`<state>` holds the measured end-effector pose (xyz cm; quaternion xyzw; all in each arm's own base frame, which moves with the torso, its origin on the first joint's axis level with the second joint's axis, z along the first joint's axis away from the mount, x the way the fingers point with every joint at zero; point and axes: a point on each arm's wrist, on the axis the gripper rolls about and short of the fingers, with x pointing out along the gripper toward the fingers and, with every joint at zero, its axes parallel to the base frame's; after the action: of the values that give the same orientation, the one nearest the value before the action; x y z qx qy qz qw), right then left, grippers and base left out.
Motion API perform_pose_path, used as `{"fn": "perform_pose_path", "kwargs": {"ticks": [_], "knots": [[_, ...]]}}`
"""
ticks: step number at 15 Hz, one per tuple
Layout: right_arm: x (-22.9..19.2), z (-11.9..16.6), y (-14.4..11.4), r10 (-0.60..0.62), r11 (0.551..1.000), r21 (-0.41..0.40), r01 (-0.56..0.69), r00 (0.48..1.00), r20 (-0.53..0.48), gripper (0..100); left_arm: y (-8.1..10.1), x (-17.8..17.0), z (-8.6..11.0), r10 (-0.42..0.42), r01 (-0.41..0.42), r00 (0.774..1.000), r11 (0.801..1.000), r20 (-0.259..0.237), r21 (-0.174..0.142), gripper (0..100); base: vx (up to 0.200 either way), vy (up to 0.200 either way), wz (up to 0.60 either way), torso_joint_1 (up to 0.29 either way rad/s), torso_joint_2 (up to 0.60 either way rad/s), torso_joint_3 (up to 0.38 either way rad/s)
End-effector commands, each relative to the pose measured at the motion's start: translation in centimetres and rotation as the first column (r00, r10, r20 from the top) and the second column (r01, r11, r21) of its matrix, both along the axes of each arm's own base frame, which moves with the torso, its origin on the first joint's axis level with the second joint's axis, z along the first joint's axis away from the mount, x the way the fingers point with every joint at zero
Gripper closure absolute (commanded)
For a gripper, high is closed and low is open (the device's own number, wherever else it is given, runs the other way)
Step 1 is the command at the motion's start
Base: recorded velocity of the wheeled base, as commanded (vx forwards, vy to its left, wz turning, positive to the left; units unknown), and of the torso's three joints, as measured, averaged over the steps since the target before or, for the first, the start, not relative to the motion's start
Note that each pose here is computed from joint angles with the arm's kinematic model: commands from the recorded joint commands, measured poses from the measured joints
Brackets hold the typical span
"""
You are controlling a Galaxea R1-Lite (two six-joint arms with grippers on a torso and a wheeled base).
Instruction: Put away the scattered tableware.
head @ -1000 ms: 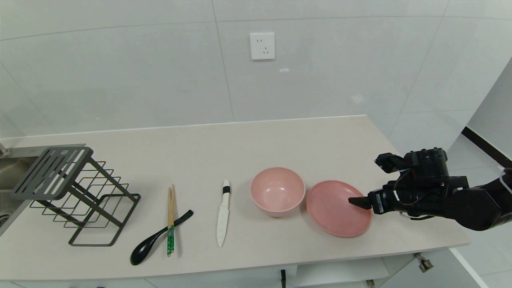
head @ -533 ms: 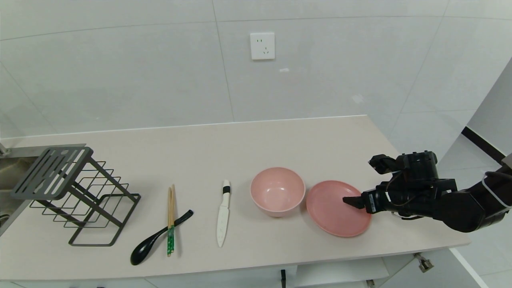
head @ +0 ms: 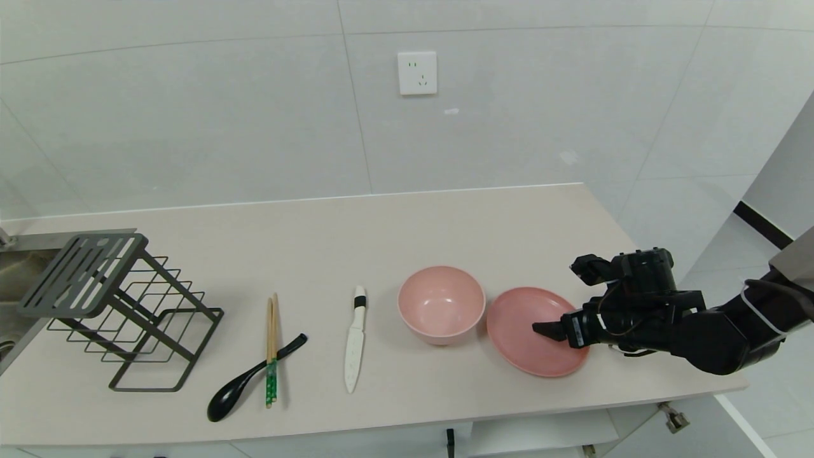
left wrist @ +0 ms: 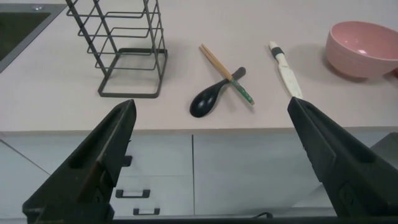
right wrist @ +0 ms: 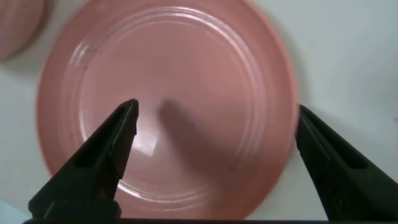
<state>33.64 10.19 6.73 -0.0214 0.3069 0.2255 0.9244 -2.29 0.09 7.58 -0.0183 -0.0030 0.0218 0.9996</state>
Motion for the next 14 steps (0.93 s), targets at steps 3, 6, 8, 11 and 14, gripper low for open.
{"fn": "perform_pose_path", "kwargs": {"ticks": [3,6,8,11,14], "knots": [[-0.2,-0.9,0.8,0.017,1.000,0.003,-0.016,0.999,-0.032,0,0.0,0.0,0.0,0.001,-0.001,1.000,1.000,0.000,0.000,0,0.000,0.000,0.00,0.000,0.00,0.000],[0.1,-1.5,0.3,-0.044,0.999,-0.018,0.043,0.998,-0.047,100,0.0,0.0,0.0,0.001,-0.001,1.000,1.000,0.000,0.000,0,0.000,0.000,0.00,0.000,0.00,0.000],[0.2,-1.8,0.1,-0.061,0.998,-0.019,0.060,0.996,-0.058,100,0.0,0.0,0.0,0.001,-0.001,1.000,1.000,0.000,0.000,0,0.000,0.000,0.00,0.000,0.00,0.000],[0.2,-2.3,-0.1,-0.091,0.995,-0.034,0.089,0.993,-0.068,100,0.0,0.0,0.0,-0.001,0.001,1.000,1.000,0.000,-0.002,0,0.000,0.000,0.00,0.000,0.00,0.000],[-0.2,-0.2,-0.2,-0.096,0.995,-0.017,0.095,0.995,-0.014,100,0.0,0.0,0.0,-0.002,0.002,1.000,1.000,0.000,-0.003,0,0.000,0.000,0.00,0.000,0.00,0.000]]}}
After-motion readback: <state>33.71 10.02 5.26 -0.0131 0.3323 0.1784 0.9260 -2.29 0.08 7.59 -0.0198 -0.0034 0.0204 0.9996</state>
